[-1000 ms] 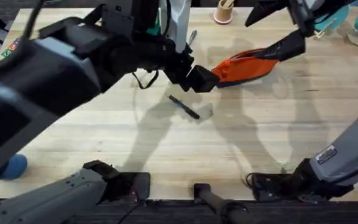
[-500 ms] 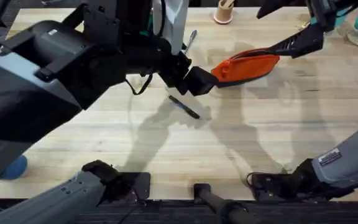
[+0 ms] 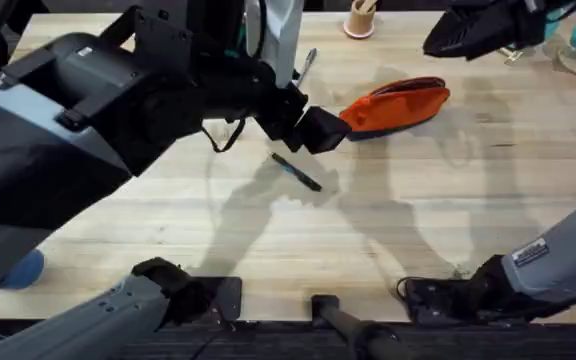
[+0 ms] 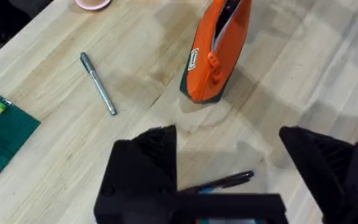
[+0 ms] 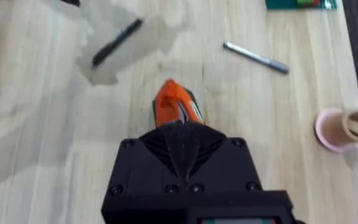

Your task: Unzip the bag, pick up the pens from the table one at a time and place them inside, then zip the bag closed.

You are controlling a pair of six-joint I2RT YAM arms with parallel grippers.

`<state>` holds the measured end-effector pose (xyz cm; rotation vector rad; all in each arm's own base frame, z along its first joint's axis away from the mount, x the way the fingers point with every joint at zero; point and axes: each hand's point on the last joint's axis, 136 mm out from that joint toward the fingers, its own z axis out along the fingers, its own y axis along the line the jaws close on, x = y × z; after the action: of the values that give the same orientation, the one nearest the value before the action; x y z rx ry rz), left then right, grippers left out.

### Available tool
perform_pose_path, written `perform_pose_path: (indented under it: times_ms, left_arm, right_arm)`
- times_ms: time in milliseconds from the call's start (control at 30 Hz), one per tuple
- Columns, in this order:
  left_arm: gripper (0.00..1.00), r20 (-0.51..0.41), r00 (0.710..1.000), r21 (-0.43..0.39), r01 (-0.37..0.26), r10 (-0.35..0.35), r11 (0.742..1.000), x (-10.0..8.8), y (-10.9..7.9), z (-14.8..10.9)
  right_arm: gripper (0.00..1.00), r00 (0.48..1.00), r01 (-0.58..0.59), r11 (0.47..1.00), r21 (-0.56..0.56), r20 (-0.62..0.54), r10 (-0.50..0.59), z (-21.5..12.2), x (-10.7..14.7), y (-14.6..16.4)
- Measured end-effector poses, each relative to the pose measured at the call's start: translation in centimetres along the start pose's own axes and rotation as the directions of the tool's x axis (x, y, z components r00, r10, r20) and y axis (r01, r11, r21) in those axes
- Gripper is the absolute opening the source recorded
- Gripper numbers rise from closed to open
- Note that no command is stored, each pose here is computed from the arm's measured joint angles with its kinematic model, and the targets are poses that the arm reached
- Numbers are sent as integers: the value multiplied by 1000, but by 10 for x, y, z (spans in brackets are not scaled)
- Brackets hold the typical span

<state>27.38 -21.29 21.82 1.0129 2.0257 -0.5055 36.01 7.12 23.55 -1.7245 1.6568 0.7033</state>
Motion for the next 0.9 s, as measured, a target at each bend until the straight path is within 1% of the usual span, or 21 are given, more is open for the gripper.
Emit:
perform_pose_path:
  times_ms: [100,167,267,367,467,600,900]
  left_arm:
    - [995,0,1000,0,0,0,1000,0,0,0]
    - [995,0,1000,0,0,0,1000,0,0,0]
    - [995,0,1000,0,0,0,1000,0,0,0]
    - [995,0,1000,0,0,0,1000,0,0,0]
    - [995,0,1000,0,0,0,1000,0,0,0]
    - [995,0,1000,0,0,0,1000,0,0,0]
    - [995,0,1000,0,2,-2,1000,0,0,0]
  right_arm:
    - [31,995,4,1000,31,-95,-1,-6,3,-10]
    - [31,984,17,999,47,-180,-8,-10,5,-15]
    - [31,954,51,997,53,-298,-33,-12,5,-21]
    - [29,924,85,995,57,-379,-57,-10,4,-26]
    - [27,905,92,994,64,-422,-57,-9,6,-30]
    - [28,891,79,994,74,-453,-37,-11,11,-31]
    - [30,881,59,996,63,-472,-23,-8,21,-33]
